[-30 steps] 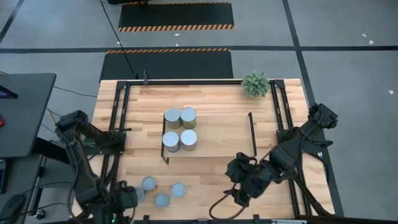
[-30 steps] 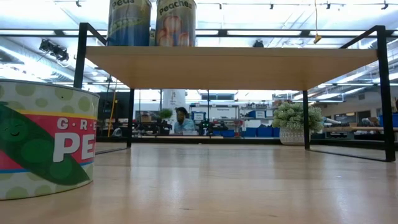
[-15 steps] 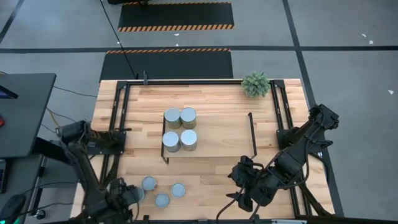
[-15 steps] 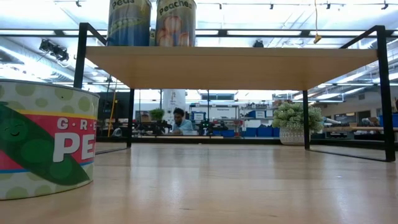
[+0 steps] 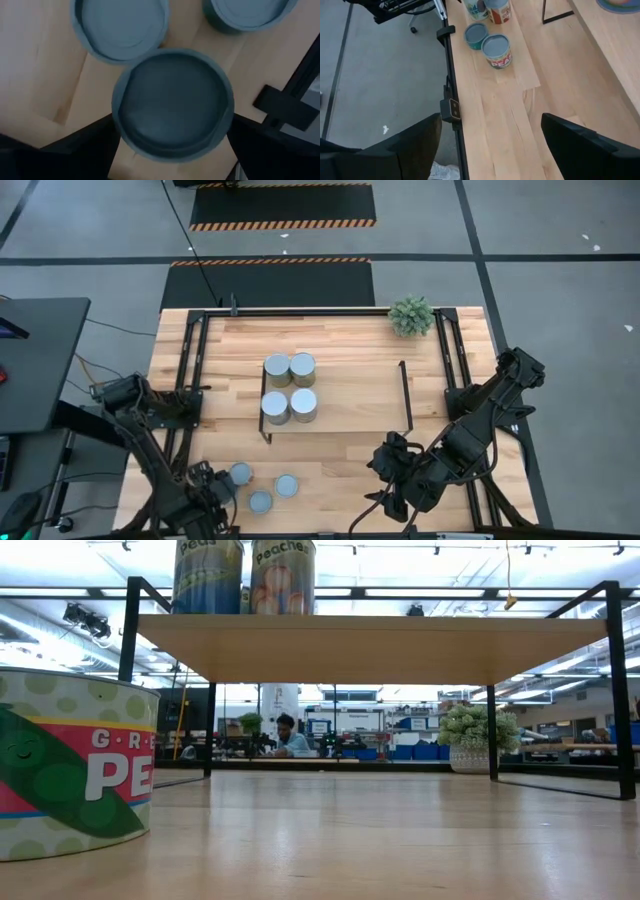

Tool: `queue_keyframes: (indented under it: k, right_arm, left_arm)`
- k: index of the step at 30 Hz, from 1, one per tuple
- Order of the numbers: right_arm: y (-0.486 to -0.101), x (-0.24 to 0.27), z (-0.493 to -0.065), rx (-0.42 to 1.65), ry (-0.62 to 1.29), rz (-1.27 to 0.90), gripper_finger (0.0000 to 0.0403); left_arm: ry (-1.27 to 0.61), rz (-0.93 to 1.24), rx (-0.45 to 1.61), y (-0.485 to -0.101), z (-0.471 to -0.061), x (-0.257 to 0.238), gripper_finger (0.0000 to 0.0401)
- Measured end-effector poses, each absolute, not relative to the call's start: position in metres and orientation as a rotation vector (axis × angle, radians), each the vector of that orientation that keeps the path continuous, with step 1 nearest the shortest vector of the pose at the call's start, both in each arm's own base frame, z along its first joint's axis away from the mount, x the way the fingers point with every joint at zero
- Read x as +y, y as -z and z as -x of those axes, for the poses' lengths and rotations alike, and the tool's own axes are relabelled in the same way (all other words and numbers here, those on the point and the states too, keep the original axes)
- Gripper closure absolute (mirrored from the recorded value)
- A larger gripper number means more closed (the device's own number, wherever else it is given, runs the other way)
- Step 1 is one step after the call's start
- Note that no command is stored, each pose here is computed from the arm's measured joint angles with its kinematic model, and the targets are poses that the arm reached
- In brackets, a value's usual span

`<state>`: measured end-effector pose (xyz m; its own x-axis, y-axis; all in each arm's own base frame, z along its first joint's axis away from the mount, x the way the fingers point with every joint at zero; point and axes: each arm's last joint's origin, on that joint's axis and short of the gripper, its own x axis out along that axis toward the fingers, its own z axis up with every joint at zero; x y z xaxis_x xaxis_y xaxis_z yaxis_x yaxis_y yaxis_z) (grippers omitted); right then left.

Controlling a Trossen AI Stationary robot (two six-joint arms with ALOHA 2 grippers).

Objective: Pick and place cans onto a shelf
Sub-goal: Put the canned mix vegetable on the shelf

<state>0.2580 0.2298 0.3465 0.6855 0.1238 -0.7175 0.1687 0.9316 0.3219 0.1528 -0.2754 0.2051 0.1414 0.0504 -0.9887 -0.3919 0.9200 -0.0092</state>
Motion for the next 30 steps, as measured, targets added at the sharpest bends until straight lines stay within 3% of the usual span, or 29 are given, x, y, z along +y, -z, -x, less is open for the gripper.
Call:
queue_keyframes:
  k: [11, 21, 30]
  right_arm:
    - [-0.346, 0.230, -0.258, 0.821, 0.023, -0.376, 0.0054]
    - [-0.347, 0.230, -0.257, 0.821, 0.019, -0.375, 0.0054]
    - [-0.354, 0.225, -0.255, 0.792, -0.008, -0.331, 0.0054]
  left_arm:
    - [-0.287, 0.243, 1.356, -0.201, -0.162, -0.275, 0.0051]
    - [-0.291, 0.262, 1.359, -0.204, -0.165, -0.274, 0.0112]
    - [-0.190, 0.404, 1.283, -0.262, -0.184, -0.266, 0.0106]
